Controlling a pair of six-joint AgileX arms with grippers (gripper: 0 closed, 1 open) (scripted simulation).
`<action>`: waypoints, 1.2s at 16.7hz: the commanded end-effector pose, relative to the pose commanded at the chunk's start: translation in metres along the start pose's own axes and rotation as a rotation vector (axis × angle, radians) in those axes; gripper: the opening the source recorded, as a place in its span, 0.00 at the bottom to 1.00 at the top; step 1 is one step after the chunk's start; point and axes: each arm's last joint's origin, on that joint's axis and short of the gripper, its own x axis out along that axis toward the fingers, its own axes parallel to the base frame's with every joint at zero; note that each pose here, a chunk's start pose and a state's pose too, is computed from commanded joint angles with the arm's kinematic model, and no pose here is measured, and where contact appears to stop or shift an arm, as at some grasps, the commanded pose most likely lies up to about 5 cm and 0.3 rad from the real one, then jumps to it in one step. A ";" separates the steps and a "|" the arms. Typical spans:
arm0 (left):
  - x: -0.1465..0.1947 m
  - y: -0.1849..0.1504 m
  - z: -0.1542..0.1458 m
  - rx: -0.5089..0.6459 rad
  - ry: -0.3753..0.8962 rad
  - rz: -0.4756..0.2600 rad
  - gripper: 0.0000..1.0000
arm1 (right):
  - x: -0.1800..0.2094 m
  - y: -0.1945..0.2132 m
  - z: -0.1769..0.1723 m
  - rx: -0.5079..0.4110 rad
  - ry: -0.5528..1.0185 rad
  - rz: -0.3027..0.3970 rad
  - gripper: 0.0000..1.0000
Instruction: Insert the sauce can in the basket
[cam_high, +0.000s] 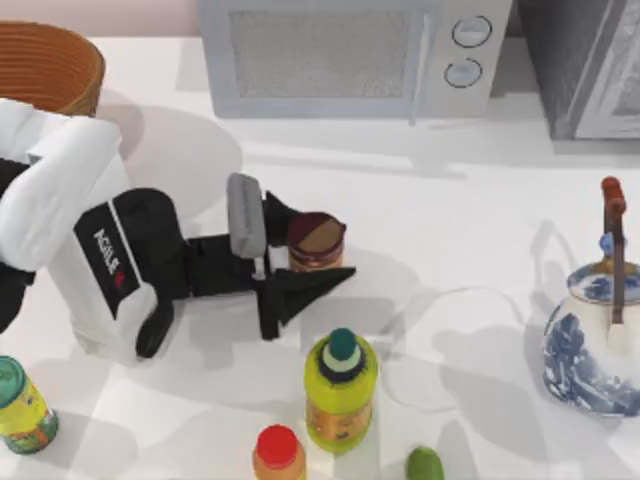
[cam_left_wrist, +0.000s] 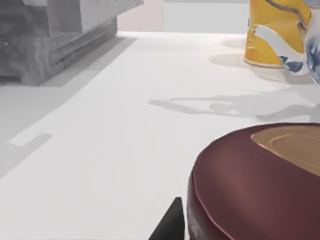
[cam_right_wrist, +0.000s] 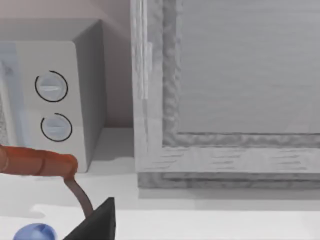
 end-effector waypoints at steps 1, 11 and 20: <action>-0.001 0.001 0.000 0.001 0.000 0.003 0.00 | 0.000 0.000 0.000 0.000 0.000 0.000 1.00; -0.056 0.072 0.126 0.187 -0.059 0.113 0.00 | 0.000 0.000 0.000 0.000 0.000 0.000 1.00; -0.267 0.099 0.219 0.098 0.000 0.490 0.00 | 0.000 0.000 0.000 0.000 0.000 0.000 1.00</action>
